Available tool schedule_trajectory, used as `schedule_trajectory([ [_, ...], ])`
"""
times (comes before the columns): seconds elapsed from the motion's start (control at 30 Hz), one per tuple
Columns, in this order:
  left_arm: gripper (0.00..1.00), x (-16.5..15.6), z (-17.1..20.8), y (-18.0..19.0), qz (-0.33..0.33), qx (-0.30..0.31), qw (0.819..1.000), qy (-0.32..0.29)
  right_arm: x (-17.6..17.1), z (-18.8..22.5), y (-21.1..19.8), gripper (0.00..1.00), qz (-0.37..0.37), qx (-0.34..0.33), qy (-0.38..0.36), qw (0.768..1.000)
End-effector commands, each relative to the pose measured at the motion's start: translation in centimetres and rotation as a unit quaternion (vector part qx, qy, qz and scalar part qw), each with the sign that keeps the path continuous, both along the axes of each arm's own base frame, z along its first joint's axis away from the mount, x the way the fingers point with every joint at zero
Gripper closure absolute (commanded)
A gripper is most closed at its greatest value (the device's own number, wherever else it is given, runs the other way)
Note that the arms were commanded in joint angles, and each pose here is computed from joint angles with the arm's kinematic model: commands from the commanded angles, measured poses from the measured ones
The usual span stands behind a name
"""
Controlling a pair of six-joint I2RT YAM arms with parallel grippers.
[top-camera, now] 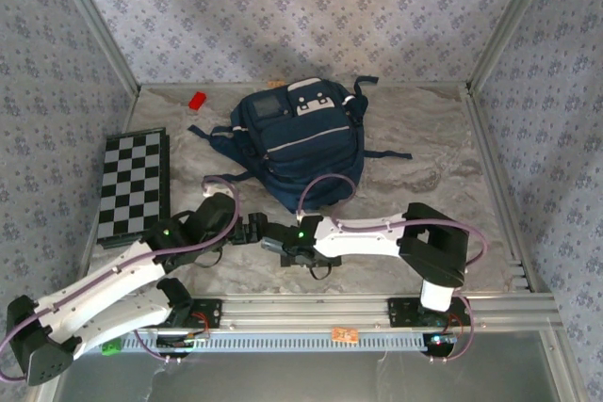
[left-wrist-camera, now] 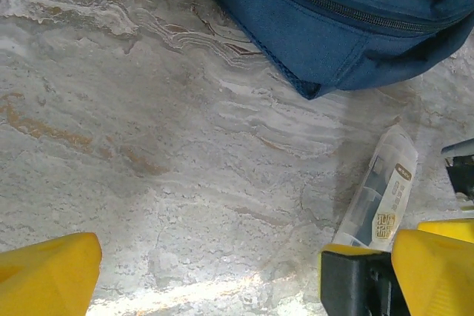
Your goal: Pack the student bag
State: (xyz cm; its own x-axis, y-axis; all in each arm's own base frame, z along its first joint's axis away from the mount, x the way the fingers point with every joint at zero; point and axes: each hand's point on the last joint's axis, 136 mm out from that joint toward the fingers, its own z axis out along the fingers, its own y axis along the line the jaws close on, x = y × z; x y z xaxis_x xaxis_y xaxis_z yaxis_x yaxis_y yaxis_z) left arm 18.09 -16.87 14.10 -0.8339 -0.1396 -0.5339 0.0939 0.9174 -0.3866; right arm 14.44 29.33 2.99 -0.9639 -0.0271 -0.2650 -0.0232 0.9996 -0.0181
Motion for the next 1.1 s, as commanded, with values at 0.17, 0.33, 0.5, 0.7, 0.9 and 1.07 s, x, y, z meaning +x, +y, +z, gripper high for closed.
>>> schedule_trajectory([
  [0.17,0.0,-0.4,-0.2,0.3,-0.001,-0.005,1.0,0.006,0.1,0.5,-4.0,0.0,-0.04,-0.042,-0.009,0.998],
  [0.33,0.0,-0.2,-0.4,-0.4,-0.004,-0.014,1.0,0.014,-0.6,0.6,-7.4,0.0,-0.038,-0.053,0.002,0.998],
  [0.5,0.0,0.0,-0.4,-1.2,-0.003,-0.027,0.999,0.019,-0.5,0.9,-8.1,0.07,-0.011,-0.01,0.007,1.0],
  [0.7,0.0,0.3,-0.3,-0.3,0.018,-0.017,1.0,0.011,0.2,1.2,-6.7,0.12,0.027,0.017,0.012,0.999],
  [0.9,0.0,0.4,-0.3,-0.1,0.025,-0.015,1.0,0.01,2.0,0.5,-6.4,0.18,0.014,0.041,0.012,0.999],
  [1.07,0.0,0.4,-0.6,0.0,0.026,-0.01,1.0,0.013,1.8,-0.2,-6.1,0.22,0.021,0.033,0.018,0.999],
])
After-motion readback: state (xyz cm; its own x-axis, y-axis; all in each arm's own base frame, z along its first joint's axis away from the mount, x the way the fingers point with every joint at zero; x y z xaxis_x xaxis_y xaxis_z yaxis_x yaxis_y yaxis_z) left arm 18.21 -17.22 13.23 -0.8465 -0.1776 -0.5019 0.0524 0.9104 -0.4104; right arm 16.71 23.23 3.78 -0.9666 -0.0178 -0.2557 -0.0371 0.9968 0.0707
